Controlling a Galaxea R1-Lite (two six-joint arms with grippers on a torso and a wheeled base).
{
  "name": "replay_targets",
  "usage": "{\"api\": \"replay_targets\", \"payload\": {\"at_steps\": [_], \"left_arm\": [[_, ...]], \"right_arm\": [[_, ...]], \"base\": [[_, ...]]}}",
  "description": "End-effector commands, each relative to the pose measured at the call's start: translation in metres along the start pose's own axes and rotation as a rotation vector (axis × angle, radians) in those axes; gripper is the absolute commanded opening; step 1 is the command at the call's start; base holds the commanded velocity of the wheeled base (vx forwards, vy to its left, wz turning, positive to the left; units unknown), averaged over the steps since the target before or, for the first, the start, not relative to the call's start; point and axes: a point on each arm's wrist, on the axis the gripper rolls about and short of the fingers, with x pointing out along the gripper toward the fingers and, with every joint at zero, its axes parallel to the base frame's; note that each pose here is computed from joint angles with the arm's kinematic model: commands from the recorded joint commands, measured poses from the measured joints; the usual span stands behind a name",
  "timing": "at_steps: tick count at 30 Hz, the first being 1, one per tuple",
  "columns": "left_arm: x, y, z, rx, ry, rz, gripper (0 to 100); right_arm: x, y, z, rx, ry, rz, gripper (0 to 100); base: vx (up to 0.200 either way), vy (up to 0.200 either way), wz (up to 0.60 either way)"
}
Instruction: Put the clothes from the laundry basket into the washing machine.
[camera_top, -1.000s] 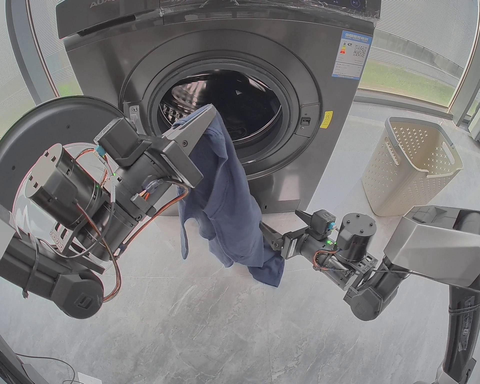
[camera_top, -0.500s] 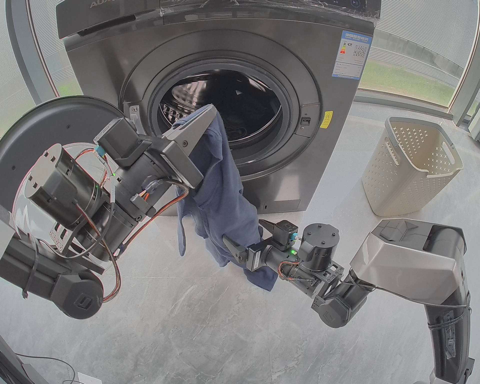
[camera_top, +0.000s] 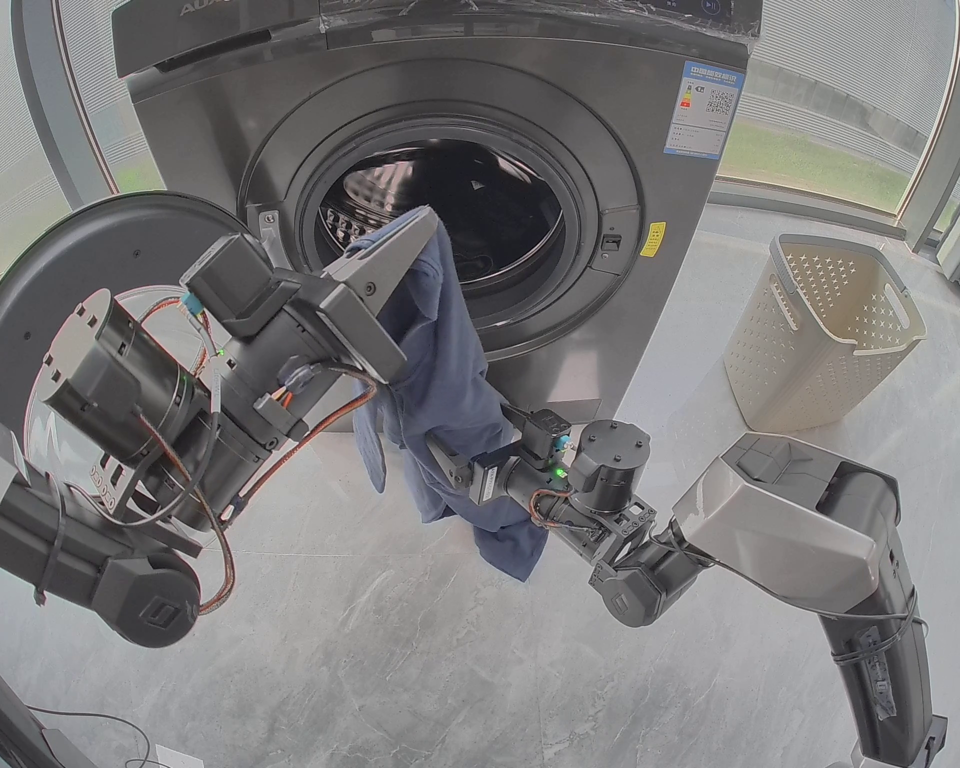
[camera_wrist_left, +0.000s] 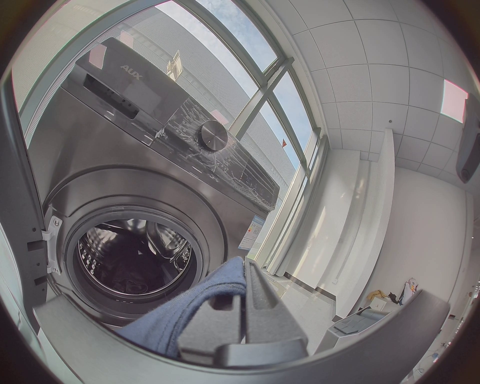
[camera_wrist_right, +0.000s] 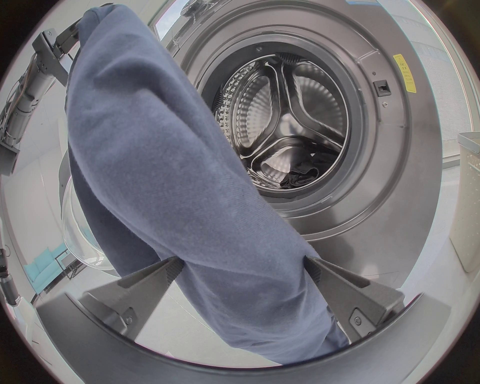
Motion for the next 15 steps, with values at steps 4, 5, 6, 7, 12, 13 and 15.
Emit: {"api": "replay_targets", "payload": {"at_steps": [4,5,6,7,12,13,15], "left_arm": [[-0.001,-0.005,0.003,-0.007,-0.007,-0.015,0],[-0.001,-0.006,0.006,-0.006,-0.013,-0.016,0],[-0.001,-0.006,0.006,-0.006,-0.013,-0.016,0],[-0.001,-0.006,0.006,-0.006,-0.013,-0.016,0],[-0.002,-0.008,0.009,-0.012,-0.023,-0.024,0],[-0.002,-0.008,0.009,-0.012,-0.023,-0.024,0],[-0.002,-0.009,0.009,-0.014,-0.023,-0.025,0]], "right_arm": [[0.013,0.007,-0.023,-0.001,-0.022,0.043,100],[0.017,0.006,-0.028,-0.011,-0.035,0.042,100],[0.017,0.006,-0.028,-0.011,-0.035,0.042,100],[0.017,0.006,-0.028,-0.011,-0.035,0.042,100],[0.031,0.003,-0.029,-0.025,-0.085,0.038,100],[0.032,0.003,-0.029,-0.027,-0.085,0.035,100],[0.031,0.002,-0.033,-0.028,-0.077,0.032,100]], "base": [[0.000,0.000,0.00],[0.000,0.000,0.00],[0.000,0.000,0.00],[0.000,0.000,0.00],[0.000,0.000,0.00],[0.000,0.000,0.00],[0.000,0.000,0.00]]}}
